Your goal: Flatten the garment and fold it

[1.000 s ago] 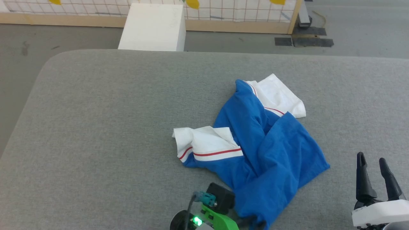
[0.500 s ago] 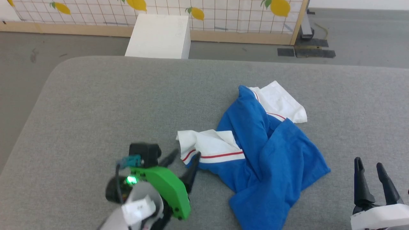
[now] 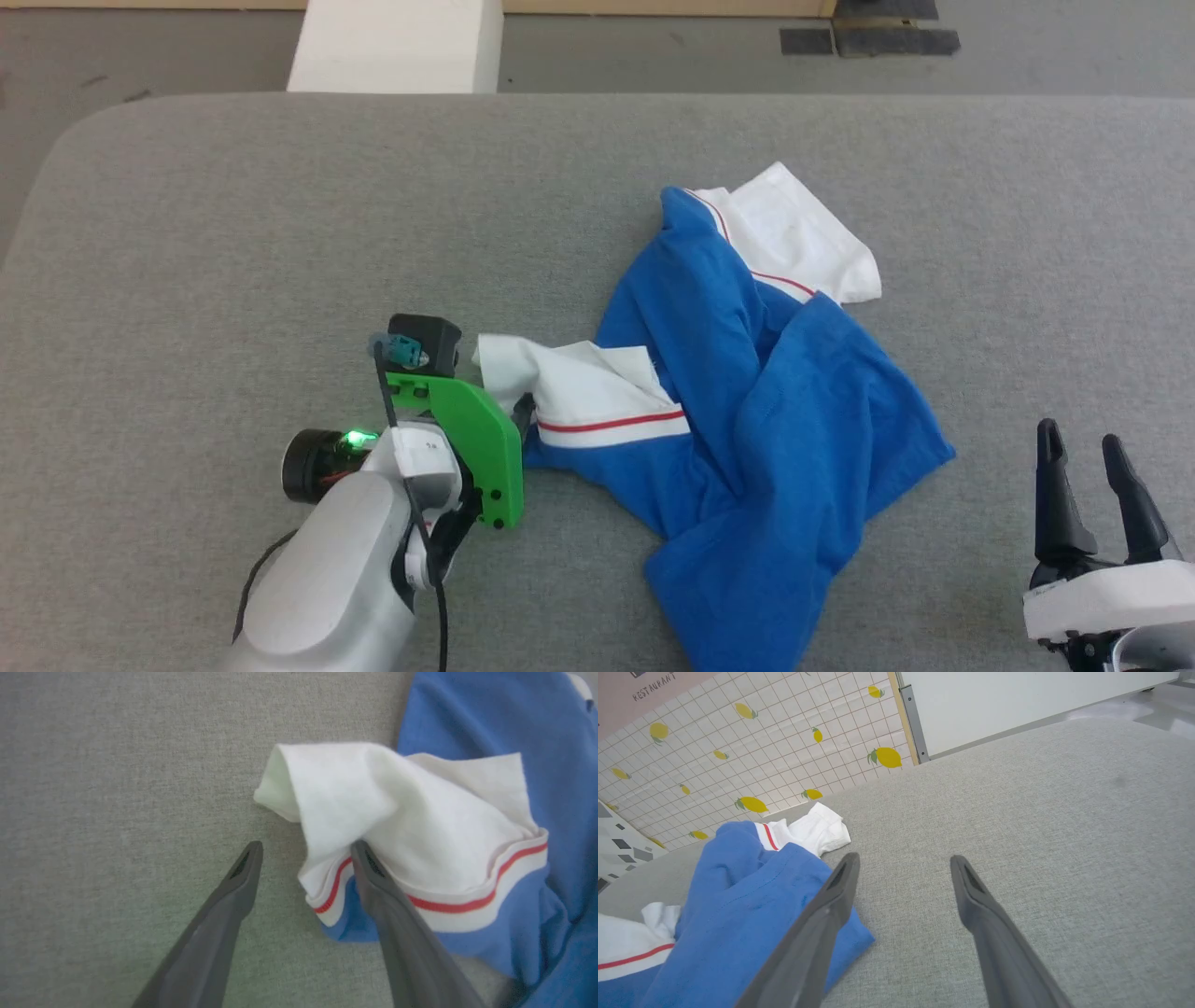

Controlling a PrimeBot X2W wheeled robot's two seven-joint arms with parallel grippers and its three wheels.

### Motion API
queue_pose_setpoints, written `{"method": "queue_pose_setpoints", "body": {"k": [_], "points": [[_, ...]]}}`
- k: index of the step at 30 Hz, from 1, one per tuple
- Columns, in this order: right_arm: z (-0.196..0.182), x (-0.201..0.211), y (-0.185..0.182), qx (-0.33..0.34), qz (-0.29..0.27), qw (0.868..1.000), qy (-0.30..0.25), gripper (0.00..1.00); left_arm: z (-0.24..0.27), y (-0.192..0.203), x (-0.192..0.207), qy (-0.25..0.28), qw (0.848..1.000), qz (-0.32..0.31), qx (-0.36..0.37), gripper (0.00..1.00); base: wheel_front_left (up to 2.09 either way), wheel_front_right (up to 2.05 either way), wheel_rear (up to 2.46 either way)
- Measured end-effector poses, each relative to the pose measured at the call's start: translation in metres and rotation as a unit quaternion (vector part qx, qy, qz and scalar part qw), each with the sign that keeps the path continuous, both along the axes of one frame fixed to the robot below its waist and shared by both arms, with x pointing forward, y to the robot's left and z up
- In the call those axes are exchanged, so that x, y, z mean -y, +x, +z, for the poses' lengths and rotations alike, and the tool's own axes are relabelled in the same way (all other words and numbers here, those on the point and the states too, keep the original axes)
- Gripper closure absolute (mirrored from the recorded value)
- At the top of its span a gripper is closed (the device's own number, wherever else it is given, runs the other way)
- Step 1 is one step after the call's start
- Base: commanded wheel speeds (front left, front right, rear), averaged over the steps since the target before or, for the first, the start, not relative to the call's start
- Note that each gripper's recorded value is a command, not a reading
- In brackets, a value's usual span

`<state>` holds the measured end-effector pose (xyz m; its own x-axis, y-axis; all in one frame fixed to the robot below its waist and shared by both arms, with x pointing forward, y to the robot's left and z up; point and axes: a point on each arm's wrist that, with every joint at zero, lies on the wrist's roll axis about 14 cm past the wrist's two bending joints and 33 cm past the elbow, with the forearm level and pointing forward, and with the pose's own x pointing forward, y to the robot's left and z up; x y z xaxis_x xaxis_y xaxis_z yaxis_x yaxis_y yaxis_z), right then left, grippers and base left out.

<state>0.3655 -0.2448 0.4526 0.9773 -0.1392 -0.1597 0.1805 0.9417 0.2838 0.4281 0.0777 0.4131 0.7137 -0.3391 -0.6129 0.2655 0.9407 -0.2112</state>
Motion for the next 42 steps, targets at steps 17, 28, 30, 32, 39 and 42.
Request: {"method": "queue_pose_setpoints", "body": {"k": [17, 28, 30, 32, 39, 42], "points": [[0.011, -0.002, 0.005, 0.016, 0.005, 1.0, -0.001, 0.0, 0.121, 0.032, -0.049, -0.069, 0.96, 0.061, 0.265, 1.0, 0.0, 0.0, 0.0], [0.001, -0.002, 0.008, 0.001, 0.005, 1.0, -0.002, 0.0, 0.03, -0.008, -0.11, -0.06, 0.964, 0.199, 0.167, 0.0, 0.0, 0.0, 0.0], [0.002, -0.002, 0.008, 0.002, 0.007, 1.0, -0.003, 0.0, 0.039, -0.005, -0.113, -0.069, 0.956, 0.213, 0.189, 0.0, 0.0, 0.0, 0.0], [0.005, -0.002, 0.008, 0.005, 0.007, 1.0, -0.003, 0.0, 0.053, -0.003, -0.118, -0.075, 0.947, 0.225, 0.218, 0.0, 0.0, 0.0, 0.0], [0.013, -0.007, 0.003, 0.016, 0.015, 1.0, -0.001, 0.0, 0.151, -0.013, -0.125, -0.088, 0.878, 0.239, 0.406, 0.0, 0.0, 0.0, 0.0], [0.019, -0.01, 0.002, 0.025, 0.02, 1.0, 0.0, 0.0, 0.165, -0.032, -0.119, -0.071, 0.865, 0.235, 0.438, 0.0, 0.0, 0.0, 0.0]]}}
